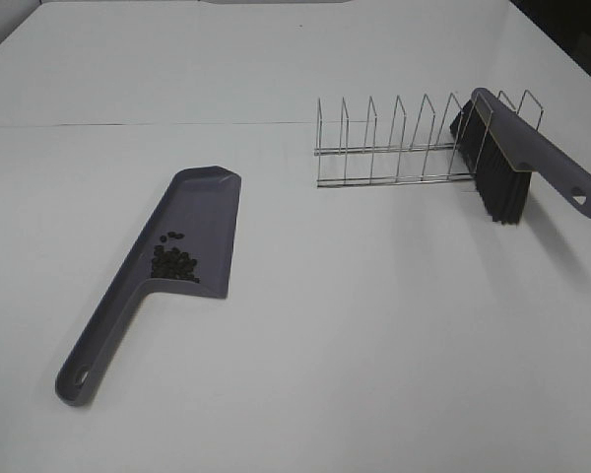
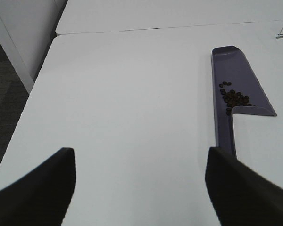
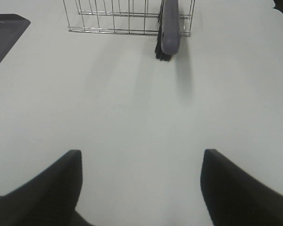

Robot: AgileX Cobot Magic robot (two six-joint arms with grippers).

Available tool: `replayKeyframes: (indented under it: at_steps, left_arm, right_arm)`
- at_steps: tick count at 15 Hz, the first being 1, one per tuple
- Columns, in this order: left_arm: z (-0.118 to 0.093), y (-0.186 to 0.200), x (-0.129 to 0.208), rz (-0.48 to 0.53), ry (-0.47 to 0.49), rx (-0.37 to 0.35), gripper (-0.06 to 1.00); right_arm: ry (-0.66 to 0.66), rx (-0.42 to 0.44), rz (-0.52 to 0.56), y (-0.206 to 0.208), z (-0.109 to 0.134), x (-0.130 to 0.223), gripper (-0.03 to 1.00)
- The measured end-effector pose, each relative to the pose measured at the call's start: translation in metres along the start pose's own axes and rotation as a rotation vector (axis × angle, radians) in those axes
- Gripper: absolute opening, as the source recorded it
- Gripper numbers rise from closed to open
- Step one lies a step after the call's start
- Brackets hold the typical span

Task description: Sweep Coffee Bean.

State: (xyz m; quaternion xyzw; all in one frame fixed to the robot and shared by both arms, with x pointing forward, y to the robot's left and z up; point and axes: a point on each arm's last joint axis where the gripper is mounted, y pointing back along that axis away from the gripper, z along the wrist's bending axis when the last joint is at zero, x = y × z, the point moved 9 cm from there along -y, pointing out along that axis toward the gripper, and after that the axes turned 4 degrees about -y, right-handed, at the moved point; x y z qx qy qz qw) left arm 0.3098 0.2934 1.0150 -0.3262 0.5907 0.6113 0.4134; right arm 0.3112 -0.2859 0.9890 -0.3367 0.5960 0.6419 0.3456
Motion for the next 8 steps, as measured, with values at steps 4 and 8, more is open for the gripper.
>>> replayKeyframes:
  at_steps: [4, 8]
  left_arm:
    - [0.0000, 0.0000, -0.0002, -0.001, 0.000, 0.000, 0.68]
    - [0.0000, 0.0000, -0.0002, -0.001, 0.000, 0.000, 0.68]
  right_arm:
    - [0.000, 0.000, 0.000, 0.0000, 0.0000, 0.0000, 0.61]
    - [0.000, 0.000, 0.000, 0.0000, 0.0000, 0.0000, 0.61]
